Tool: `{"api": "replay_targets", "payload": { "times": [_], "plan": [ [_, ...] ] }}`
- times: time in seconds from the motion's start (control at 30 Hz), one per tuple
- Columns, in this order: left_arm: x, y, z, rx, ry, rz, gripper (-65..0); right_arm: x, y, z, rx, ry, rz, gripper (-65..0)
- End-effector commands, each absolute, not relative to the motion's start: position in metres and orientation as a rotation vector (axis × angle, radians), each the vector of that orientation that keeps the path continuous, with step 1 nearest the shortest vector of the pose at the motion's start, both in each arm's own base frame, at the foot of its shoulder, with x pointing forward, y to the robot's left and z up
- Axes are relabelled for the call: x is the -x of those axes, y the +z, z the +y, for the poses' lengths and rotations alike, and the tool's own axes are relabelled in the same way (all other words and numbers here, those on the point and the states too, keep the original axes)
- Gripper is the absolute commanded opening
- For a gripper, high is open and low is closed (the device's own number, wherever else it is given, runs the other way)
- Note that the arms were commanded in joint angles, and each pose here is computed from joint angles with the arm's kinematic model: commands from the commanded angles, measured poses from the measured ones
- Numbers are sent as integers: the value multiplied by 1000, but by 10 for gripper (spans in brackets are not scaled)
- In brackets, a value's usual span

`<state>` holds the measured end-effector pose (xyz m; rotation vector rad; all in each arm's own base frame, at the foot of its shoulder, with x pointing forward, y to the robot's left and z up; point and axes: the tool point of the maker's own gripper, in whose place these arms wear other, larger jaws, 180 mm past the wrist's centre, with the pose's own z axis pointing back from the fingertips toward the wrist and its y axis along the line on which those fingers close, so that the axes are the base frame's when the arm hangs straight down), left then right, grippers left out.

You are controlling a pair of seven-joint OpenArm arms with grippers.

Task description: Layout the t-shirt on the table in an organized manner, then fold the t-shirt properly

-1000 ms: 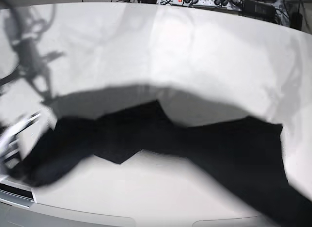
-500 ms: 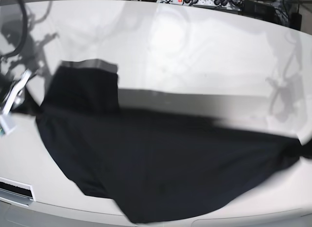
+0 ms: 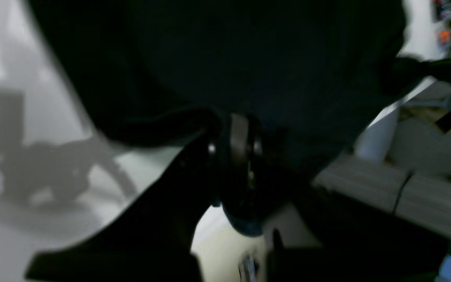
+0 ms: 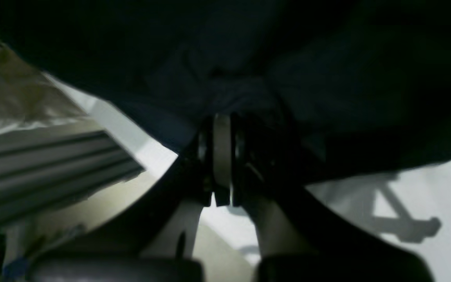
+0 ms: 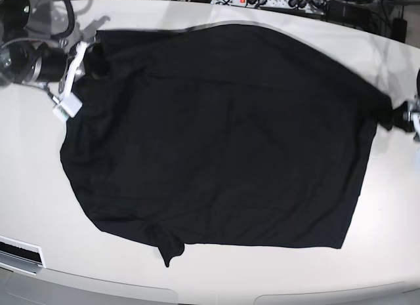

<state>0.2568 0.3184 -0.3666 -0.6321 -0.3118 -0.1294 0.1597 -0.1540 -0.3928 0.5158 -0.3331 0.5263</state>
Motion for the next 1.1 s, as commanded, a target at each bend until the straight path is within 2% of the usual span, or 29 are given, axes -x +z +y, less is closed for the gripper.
{"api": "replay_targets", "payload": {
  "times": [0.0,0.17,0.47,0.63,0.9,1.07],
  "plan": [
    [-275,-345,322,645,-137,-397,-650,-172,-383,-158,-505,537,-374,-650],
    [-283,-340,317,662,-142,-422,-650,-183,-378,-165,-472,550,-388,-650],
    [-274,-341,327,635,-135,-401,-650,-168,-387,-171,-452,537,-340,-650],
    [-264,-340,341,599,-127,-374,-650,-170,-378,-188,-438,476,-382,-650],
    [-255,-326,371,518,-125,-352,-650,-178,-334,-216,-428,385,-553,-650],
    [-254,-325,374,513,-124,-350,-650,-160,-335,-205,-512,343,-539,-650]
  ]
}}
